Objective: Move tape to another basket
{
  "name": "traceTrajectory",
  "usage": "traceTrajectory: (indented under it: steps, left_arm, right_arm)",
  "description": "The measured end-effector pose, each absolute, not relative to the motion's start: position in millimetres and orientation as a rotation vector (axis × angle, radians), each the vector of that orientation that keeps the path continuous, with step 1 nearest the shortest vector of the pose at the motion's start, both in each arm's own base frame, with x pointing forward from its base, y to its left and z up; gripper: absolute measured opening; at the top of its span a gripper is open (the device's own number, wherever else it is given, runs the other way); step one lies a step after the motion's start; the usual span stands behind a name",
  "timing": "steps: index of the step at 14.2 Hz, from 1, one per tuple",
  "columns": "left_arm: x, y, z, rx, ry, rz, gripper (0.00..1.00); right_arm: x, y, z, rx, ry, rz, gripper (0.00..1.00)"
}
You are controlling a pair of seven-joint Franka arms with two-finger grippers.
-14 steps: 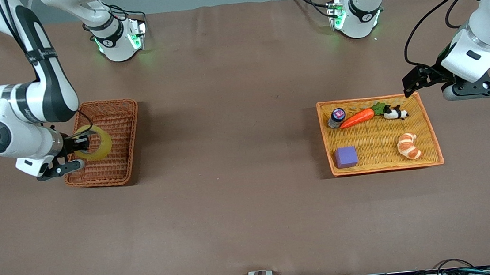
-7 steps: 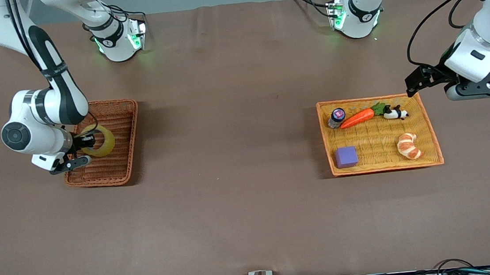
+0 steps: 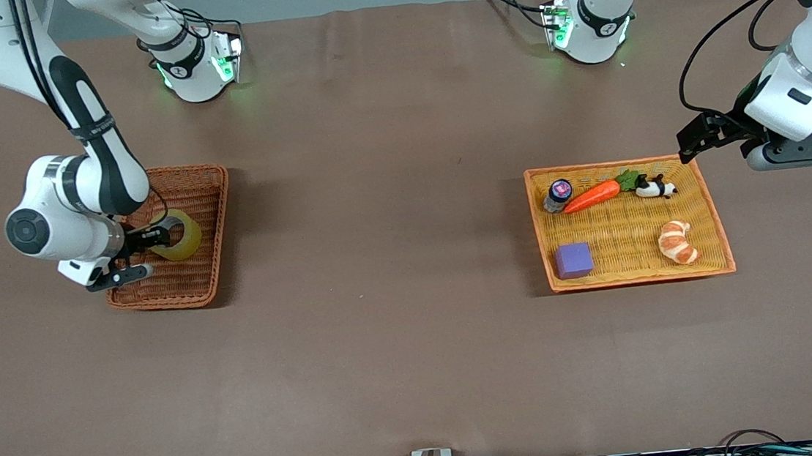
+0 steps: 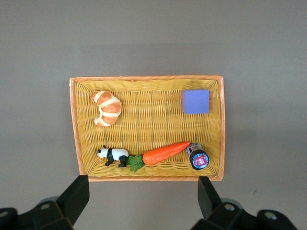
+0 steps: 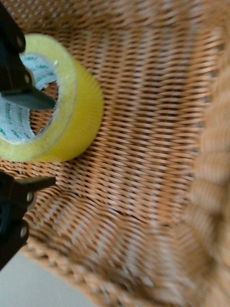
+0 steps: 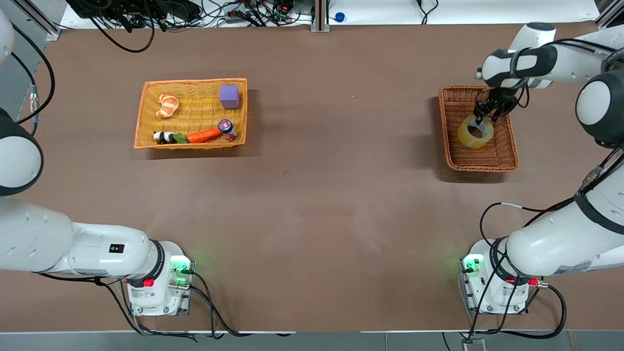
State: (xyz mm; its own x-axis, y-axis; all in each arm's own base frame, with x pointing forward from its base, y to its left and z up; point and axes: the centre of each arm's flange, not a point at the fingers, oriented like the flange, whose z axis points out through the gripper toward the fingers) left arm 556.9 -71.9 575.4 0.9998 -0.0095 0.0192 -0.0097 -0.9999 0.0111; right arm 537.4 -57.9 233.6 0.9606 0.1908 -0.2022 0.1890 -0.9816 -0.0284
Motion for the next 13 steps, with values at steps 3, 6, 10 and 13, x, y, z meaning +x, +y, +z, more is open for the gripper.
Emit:
traceTrajectory:
  steps: [3, 6, 10, 13]
  left_arm:
    - [558, -72, 574, 3.130, -0.014, 0.026, 1.00]
    - [559, -72, 570, 3.131, -0.014, 0.015, 1.00]
    - [561, -72, 566, 3.132, -0.014, 0.004, 1.00]
    - [561, -72, 566, 3.132, -0.014, 0.004, 1.00]
  right_arm:
    - [572, -57, 313, -3.119, -0.239, 0.146, 1.00]
    - [600, -50, 393, -3.123, -0.211, 0.024, 1.00]
    - [625, -41, 487, -3.124, -0.228, -0.081, 1.00]
    - [615, -40, 551, -3.115, -0.216, -0.060, 1.00]
